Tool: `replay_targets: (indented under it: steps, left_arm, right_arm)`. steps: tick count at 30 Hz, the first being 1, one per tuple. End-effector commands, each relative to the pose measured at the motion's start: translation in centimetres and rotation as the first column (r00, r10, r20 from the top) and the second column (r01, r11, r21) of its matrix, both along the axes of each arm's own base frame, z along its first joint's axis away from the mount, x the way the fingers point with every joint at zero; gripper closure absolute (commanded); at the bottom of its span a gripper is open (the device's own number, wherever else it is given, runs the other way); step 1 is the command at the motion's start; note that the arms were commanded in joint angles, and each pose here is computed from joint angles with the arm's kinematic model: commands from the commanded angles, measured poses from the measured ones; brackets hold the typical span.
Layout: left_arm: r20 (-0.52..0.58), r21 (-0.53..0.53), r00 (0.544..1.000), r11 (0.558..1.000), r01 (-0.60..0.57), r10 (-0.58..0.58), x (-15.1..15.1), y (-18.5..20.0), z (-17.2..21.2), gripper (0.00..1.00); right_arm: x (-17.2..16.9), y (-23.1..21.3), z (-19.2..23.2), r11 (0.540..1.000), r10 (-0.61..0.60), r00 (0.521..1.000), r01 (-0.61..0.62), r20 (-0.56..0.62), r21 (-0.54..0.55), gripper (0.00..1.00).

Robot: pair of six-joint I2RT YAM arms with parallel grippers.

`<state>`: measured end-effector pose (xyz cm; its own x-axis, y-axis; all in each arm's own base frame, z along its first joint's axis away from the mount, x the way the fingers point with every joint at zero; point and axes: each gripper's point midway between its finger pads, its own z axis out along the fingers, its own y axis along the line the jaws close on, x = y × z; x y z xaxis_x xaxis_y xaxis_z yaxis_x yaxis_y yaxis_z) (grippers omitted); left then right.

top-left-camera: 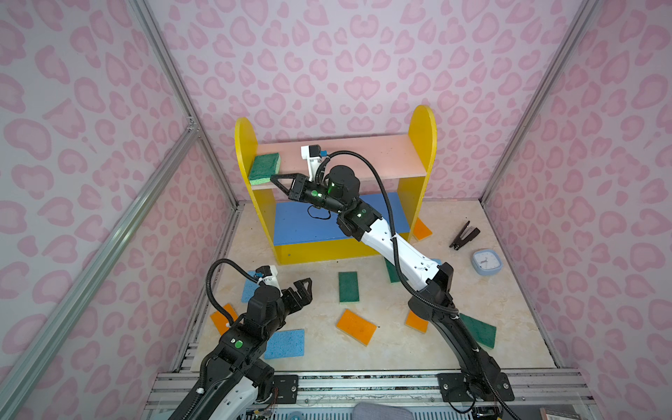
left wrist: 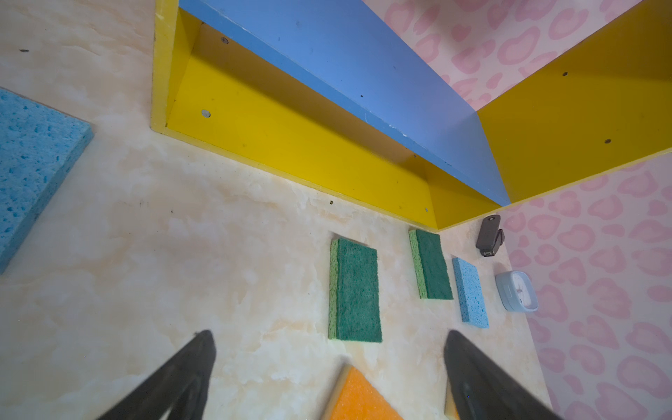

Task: Place and organize the cleaning sponges onto the shelf
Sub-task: 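Lower the sponge onto the pink shelf and open the right gripper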

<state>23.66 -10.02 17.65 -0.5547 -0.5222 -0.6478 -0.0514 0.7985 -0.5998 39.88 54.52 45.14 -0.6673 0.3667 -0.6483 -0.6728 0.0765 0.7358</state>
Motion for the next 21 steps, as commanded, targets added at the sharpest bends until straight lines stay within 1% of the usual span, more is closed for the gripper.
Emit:
replay_targets:
  steps: [1, 6, 12, 16, 19, 21]
  left_arm:
    - [0.027, 0.002, 1.000, 1.000, -0.011, 0.011, 0.3, 0.2, 0.9, 0.01]
    - [0.025, 0.003, 1.000, 1.000, -0.013, 0.013, 0.3, 0.2, 0.8, 0.01]
    - [0.027, 0.002, 1.000, 1.000, -0.013, 0.013, 0.3, 0.2, 0.8, 0.01]
    - [0.027, 0.002, 1.000, 1.000, -0.013, 0.013, 0.2, 0.2, 0.9, 0.01]
    - [0.027, 0.001, 1.000, 1.000, -0.013, 0.013, 0.2, 0.3, 0.9, 0.01]
    - [0.028, 0.002, 1.000, 1.000, -0.015, 0.015, 0.1, 0.3, 0.8, 0.01]
  right_arm:
    - [1.8, 0.3, -3.2, 0.999, -0.027, 0.996, 0.024, -0.087, -0.039, 0.97]
    - [2.0, 0.4, -3.4, 0.999, -0.027, 0.995, 0.024, -0.093, -0.041, 0.96]
    - [1.8, 0.5, -4.2, 0.994, -0.056, 0.995, 0.048, -0.078, -0.098, 0.82]
    - [1.9, 0.6, -4.6, 0.992, -0.065, 0.994, 0.055, -0.083, -0.111, 0.70]
    - [1.9, 0.5, -4.8, 0.990, -0.077, 0.993, 0.066, -0.086, -0.125, 0.65]
    - [1.8, 0.4, -5.0, 0.987, -0.086, 0.992, 0.073, -0.088, -0.142, 0.58]
